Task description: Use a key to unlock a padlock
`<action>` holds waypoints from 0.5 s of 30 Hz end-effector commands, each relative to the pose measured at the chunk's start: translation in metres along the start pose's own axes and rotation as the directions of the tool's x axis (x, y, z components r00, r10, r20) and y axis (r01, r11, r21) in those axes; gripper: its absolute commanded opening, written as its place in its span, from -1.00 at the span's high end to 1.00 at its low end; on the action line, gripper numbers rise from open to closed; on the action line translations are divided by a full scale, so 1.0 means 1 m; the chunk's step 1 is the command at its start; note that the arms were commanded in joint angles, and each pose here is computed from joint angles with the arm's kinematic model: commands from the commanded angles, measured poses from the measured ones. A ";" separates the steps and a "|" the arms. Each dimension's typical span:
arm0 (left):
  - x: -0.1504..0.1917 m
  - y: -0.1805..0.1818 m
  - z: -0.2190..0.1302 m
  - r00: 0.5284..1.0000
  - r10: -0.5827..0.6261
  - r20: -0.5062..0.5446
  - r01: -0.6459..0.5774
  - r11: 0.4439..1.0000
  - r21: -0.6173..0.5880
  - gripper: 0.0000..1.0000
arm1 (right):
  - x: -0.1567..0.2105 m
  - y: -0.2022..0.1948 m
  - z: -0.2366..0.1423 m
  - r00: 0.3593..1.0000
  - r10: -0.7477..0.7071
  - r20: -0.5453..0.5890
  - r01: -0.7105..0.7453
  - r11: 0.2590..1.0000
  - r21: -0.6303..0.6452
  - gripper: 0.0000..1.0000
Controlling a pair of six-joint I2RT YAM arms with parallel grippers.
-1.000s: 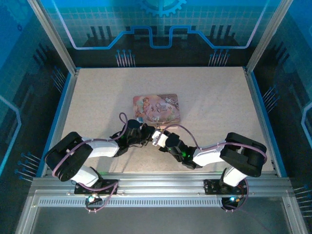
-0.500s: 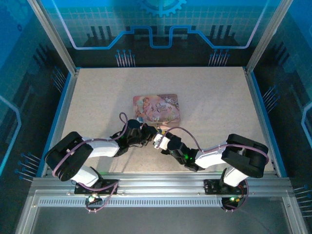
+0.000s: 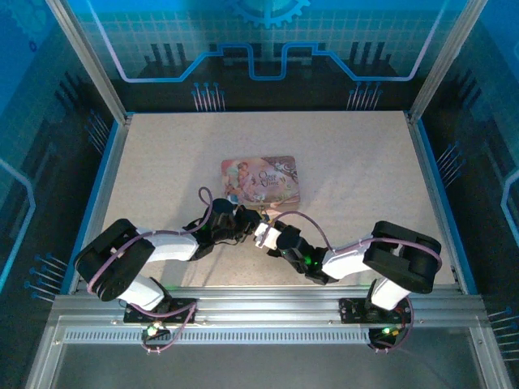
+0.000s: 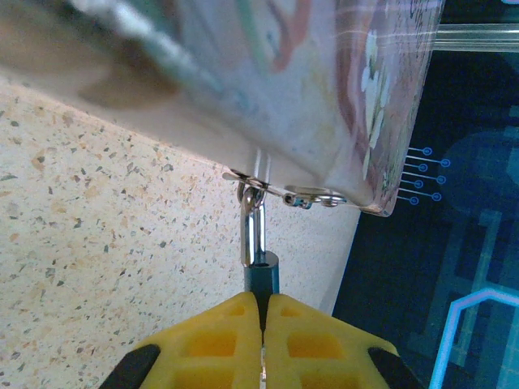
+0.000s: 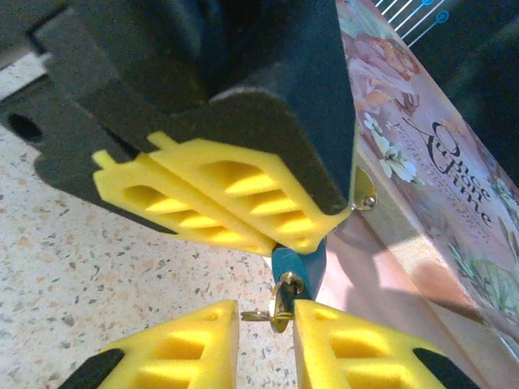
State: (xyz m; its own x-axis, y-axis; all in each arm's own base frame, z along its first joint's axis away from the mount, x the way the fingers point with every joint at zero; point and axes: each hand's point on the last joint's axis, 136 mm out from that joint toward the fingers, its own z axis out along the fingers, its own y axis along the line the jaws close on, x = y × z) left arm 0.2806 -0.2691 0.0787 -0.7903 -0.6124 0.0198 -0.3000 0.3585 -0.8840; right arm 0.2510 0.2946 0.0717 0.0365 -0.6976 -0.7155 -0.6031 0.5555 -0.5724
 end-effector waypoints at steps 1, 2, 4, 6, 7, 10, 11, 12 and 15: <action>0.022 0.022 0.004 0.994 -0.043 -0.101 0.034 0.996 -0.086 0.84 | -0.015 -0.003 0.003 0.999 0.017 0.038 -0.017 1.000 0.022 0.55; 0.022 0.022 0.004 0.994 -0.042 -0.101 0.034 0.996 -0.087 0.84 | -0.016 -0.003 0.004 0.999 0.017 0.037 -0.018 1.000 0.023 0.55; 0.022 0.021 0.004 0.994 -0.041 -0.100 0.033 0.996 -0.084 0.84 | -0.015 -0.004 0.005 0.999 0.021 0.034 -0.022 0.999 0.029 0.55; 0.022 0.022 0.004 0.994 -0.042 -0.101 0.033 0.996 -0.085 0.84 | -0.015 -0.005 0.006 0.999 0.027 0.034 -0.028 0.999 0.032 0.59; 0.022 0.022 0.004 0.994 -0.043 -0.100 0.035 0.996 -0.087 0.84 | -0.015 -0.006 0.007 0.999 0.028 0.033 -0.029 0.999 0.033 0.61; 0.022 0.022 0.004 0.994 -0.042 -0.101 0.034 0.996 -0.086 0.84 | -0.014 -0.008 0.009 0.999 0.033 0.027 -0.034 0.999 0.039 0.70; 0.022 0.022 0.004 0.994 -0.041 -0.101 0.033 0.996 -0.085 0.84 | -0.013 -0.008 0.009 0.999 0.034 0.023 -0.035 0.998 0.043 0.74; 0.022 0.022 0.005 0.994 -0.042 -0.101 0.033 0.996 -0.087 0.84 | -0.013 -0.010 0.010 0.999 0.038 0.021 -0.039 0.998 0.050 0.78; 0.022 0.022 0.005 0.994 -0.043 -0.100 0.034 0.996 -0.087 0.84 | -0.012 -0.013 0.011 0.998 0.055 0.016 -0.056 0.996 0.064 0.95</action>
State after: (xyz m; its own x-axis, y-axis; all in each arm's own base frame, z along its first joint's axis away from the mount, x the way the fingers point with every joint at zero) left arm 0.2825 -0.2688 0.0771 -0.7891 -0.6143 0.0063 -0.2941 0.3687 -0.8818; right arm 0.2553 0.2955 0.0718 0.0266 -0.6968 -0.7168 -0.5879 0.5691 -0.5749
